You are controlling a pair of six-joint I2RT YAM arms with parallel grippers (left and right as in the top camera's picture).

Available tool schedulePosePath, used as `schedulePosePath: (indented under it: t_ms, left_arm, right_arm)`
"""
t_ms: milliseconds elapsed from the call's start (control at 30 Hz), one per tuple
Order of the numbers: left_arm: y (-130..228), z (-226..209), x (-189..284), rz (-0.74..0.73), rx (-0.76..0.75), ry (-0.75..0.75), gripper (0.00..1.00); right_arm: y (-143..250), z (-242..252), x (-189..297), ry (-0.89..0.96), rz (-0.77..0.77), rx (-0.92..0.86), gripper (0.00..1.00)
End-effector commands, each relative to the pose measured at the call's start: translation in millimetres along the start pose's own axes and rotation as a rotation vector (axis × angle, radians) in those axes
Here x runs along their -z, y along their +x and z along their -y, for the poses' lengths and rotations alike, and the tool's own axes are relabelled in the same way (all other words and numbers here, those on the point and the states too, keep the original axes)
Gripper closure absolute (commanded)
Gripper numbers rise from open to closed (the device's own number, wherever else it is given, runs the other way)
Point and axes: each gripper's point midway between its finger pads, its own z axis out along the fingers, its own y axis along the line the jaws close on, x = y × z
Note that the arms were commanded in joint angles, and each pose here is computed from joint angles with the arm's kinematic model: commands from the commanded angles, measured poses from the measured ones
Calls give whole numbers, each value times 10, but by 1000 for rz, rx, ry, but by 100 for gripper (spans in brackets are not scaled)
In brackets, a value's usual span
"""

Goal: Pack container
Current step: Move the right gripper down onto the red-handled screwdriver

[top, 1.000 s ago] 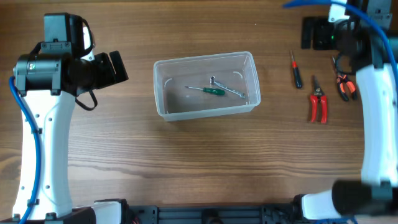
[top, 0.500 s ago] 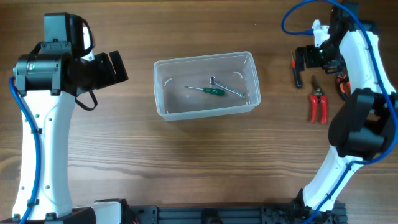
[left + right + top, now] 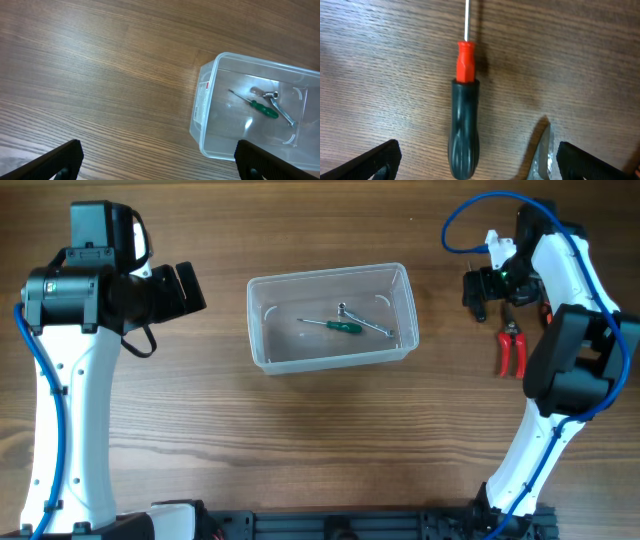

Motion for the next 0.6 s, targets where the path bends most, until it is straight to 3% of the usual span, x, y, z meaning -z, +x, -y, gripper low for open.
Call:
schedulePosePath:
  t_ms: [0, 267, 567]
  left_arm:
    - [-21, 25, 59, 17, -8, 12, 0]
    - [-21, 25, 59, 17, -8, 12, 0]
    - [-20, 25, 59, 17, -8, 12, 0]
  right_arm:
    - [-29, -105, -94, -34, 1, 57, 0]
    - [-163, -204, -97, -38, 46, 127, 0]
    - [-19, -165, -347, -28, -36, 107, 1]
